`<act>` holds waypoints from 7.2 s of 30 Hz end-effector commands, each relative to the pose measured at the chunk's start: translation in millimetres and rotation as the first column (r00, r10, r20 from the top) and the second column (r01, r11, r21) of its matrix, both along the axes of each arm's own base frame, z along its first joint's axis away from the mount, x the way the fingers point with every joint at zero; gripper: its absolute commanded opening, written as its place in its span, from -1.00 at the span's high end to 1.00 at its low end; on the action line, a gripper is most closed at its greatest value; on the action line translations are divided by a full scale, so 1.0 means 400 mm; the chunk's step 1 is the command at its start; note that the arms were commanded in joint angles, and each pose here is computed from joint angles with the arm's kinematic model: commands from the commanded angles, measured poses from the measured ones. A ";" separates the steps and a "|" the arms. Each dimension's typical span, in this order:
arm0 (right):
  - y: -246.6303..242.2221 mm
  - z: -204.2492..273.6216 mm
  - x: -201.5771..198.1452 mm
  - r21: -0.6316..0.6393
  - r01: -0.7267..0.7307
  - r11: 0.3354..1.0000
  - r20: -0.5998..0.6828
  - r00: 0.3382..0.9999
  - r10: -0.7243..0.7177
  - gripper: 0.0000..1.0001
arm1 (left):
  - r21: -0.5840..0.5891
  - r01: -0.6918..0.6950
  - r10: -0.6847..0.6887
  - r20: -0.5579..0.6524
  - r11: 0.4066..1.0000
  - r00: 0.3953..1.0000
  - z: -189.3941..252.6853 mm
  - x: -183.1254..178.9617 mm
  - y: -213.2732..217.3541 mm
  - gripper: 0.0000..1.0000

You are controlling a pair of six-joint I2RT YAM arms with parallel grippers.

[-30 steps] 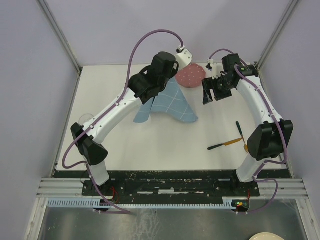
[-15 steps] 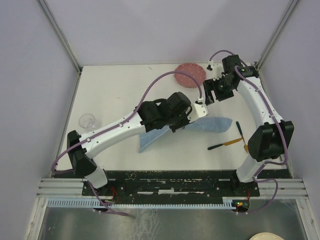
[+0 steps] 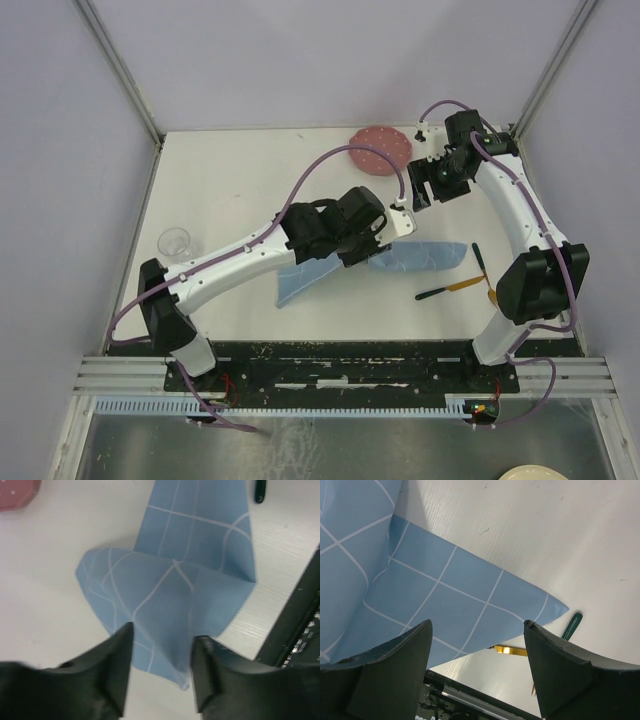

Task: Set the dinner table for one person
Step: Fold the napkin at the center of the board.

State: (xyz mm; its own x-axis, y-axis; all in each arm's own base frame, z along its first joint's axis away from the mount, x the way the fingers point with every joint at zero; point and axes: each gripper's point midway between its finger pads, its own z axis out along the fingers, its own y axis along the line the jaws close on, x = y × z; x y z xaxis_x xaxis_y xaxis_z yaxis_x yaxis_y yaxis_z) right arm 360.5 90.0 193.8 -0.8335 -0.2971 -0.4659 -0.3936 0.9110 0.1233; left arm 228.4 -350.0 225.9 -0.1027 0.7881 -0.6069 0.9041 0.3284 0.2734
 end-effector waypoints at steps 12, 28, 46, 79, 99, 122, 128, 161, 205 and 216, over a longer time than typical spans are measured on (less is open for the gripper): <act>-0.006 0.033 -0.021 -0.002 -0.007 1.000 0.051 0.999 0.007 -0.64 | 0.082 -0.218 0.206 0.136 0.972 0.969 -0.062 0.111 0.201 -0.84; -0.005 0.025 -0.017 -0.004 -0.007 1.000 0.036 0.999 0.008 -0.64 | 0.008 -0.292 0.288 0.150 0.956 0.946 -0.035 0.055 0.420 -0.84; -0.018 0.000 -0.036 -0.030 -0.007 1.000 0.015 1.000 0.008 -0.64 | 0.064 -0.630 0.632 -0.119 0.774 0.766 -0.240 0.202 0.576 -0.76; -0.058 0.013 -0.026 -0.118 0.004 0.993 0.044 0.999 0.001 -0.64 | 0.163 -0.798 0.785 -0.373 0.581 0.495 -0.409 0.347 0.671 -0.43; -0.064 0.001 -0.029 -0.132 0.005 0.991 0.032 0.999 -0.001 -0.64 | 0.217 -0.847 0.845 -0.369 0.484 0.388 -0.492 0.329 0.730 -0.34; -0.096 -0.025 -0.048 -0.195 0.014 0.981 0.019 1.000 -0.010 -0.64 | 0.130 -0.882 0.829 -0.427 0.452 0.362 -0.485 0.401 0.740 0.95; -0.095 -0.023 -0.040 -0.195 0.015 0.981 0.020 1.000 -0.012 -0.64 | 0.093 -0.929 0.876 -0.379 0.358 0.299 -0.346 0.461 0.835 0.95; -0.102 -0.028 -0.037 -0.209 0.025 0.978 0.022 1.000 -0.020 -0.63 | -0.252 -0.930 0.917 -0.229 0.267 0.326 0.125 0.656 1.005 0.94; -0.121 -0.025 -0.032 -0.242 0.035 0.970 0.030 0.999 -0.028 -0.62 | -0.819 -0.092 -0.316 -0.319 0.566 0.894 0.471 0.155 0.264 0.94; -0.127 -0.016 -0.025 -0.245 0.044 0.968 0.041 0.999 -0.035 -0.61 | -0.710 -0.162 -0.387 -0.544 0.686 0.744 0.228 -0.010 0.172 0.94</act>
State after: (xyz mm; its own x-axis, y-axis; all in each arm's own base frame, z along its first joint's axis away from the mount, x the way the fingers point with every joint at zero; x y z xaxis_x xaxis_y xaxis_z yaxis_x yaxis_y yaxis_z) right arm 342.8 42.3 167.1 -0.8590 -0.3752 -0.3484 -0.3677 0.9256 -0.0904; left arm 247.6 -279.4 336.4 -0.5914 0.1511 -0.7921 0.8052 0.0589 -0.5900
